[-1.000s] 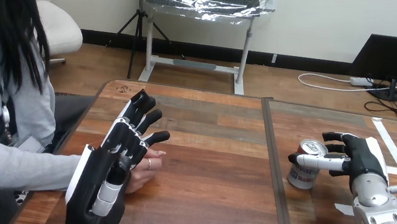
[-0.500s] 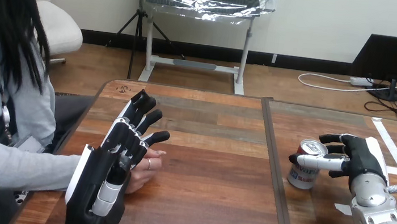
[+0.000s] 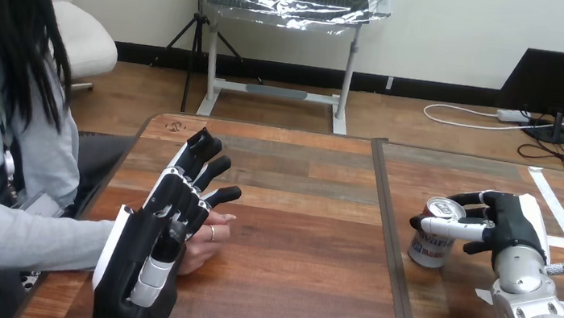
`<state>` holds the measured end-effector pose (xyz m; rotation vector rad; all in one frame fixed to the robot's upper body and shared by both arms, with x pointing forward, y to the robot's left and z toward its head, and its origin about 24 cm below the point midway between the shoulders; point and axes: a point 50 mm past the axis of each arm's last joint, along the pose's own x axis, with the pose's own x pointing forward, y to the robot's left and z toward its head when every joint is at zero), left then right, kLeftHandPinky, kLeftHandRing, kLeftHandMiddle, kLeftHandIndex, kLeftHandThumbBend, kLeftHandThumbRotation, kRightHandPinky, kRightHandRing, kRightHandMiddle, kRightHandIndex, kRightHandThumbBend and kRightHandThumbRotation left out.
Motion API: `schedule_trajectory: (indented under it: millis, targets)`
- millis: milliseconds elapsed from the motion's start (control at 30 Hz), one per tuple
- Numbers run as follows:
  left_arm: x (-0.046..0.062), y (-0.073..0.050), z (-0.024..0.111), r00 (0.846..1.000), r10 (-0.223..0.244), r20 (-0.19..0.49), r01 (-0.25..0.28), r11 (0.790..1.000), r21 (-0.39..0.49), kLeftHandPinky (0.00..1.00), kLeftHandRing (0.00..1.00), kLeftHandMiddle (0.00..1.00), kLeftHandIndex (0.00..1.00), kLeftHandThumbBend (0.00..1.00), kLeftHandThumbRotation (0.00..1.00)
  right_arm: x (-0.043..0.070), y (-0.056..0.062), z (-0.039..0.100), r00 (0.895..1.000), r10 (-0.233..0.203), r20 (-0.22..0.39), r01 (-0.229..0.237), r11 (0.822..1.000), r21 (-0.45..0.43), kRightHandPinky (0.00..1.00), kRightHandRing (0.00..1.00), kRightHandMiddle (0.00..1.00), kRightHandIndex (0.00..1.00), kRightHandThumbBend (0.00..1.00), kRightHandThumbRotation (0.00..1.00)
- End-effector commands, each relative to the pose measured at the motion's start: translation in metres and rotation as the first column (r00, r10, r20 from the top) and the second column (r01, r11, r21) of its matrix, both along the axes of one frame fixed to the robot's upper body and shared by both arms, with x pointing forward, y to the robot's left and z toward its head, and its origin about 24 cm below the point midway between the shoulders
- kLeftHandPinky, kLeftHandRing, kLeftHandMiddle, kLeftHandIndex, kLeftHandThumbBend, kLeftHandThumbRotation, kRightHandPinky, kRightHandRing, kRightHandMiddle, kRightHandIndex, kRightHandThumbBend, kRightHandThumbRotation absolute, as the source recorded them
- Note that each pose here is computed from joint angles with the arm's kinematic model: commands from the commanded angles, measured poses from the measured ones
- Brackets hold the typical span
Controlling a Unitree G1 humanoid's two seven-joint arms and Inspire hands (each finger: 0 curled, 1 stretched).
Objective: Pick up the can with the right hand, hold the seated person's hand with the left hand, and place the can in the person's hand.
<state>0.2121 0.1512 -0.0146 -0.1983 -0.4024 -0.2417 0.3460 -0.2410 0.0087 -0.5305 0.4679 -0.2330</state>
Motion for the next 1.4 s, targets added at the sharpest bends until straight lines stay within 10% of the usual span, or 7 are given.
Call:
schedule_trajectory:
  millis: [0, 1367]
  targets:
    - [0.0156, -0.011, 0.0124, 0.998, -0.015, 0.059, 0.017, 1.0, -0.02, 0.78, 0.91, 0.93, 0.92, 1.0, 0.83, 0.0155, 0.0055, 0.0227, 0.995, 0.003, 0.101, -0.004, 1.0, 0.013, 0.42, 0.5, 0.57, 0.54, 0.83, 0.0]
    - [0.019, -0.0108, 0.0122, 0.998, -0.027, 0.058, 0.027, 1.0, -0.013, 0.78, 0.91, 0.93, 0.92, 1.0, 0.83, 0.0151, -0.0014, 0.0284, 0.984, -0.027, 0.177, 0.022, 0.999, 0.03, 0.43, 0.47, 0.53, 0.52, 0.8, 0.0]
